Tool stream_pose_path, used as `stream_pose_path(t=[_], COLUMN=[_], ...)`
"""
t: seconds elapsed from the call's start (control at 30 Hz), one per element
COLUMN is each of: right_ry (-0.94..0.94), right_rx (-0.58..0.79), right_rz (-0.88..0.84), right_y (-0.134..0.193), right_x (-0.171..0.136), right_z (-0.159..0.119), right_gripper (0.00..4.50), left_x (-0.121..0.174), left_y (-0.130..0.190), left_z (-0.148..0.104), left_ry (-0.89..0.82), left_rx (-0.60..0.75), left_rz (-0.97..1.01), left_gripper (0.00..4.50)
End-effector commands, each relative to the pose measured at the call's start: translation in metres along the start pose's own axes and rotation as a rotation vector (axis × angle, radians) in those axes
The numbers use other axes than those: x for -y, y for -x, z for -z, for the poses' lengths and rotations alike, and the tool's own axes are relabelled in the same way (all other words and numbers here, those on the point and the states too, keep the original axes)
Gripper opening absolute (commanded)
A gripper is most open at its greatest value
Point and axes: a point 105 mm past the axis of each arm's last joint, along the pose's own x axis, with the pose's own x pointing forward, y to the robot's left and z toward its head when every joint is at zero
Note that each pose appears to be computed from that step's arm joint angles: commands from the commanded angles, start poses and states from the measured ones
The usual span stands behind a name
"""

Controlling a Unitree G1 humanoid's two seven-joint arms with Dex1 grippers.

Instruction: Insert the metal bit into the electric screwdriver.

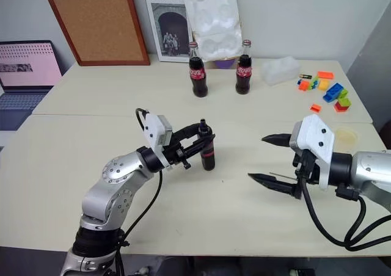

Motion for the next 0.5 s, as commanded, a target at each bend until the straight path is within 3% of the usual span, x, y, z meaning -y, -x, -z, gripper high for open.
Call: stream_pose_path(t=[0.03, 0.23, 0.5], right_ry=[0.023, 0.078, -0.004], right_rx=[-0.167, -0.398, -0.533], right_rz=[0.055, 0.001, -0.079], right_y=[0.006, 0.002, -0.014], right_x=[0.018, 0.028, 0.038], right_z=[0.025, 0.061, 0.092], right_gripper=[4.50, 4.50, 4.50], left_x=[0.009, 0.012, 0.025], left_y=[-0.020, -0.032, -0.035], left_z=[-0.036, -0.030, -0.006], left_ry=[-0.092, -0.118, -0.145], left_rx=[0.149, 0.176, 0.158], left_rz=[0.030, 0.032, 0.064], left_gripper=[1.64, 1.64, 1.64])
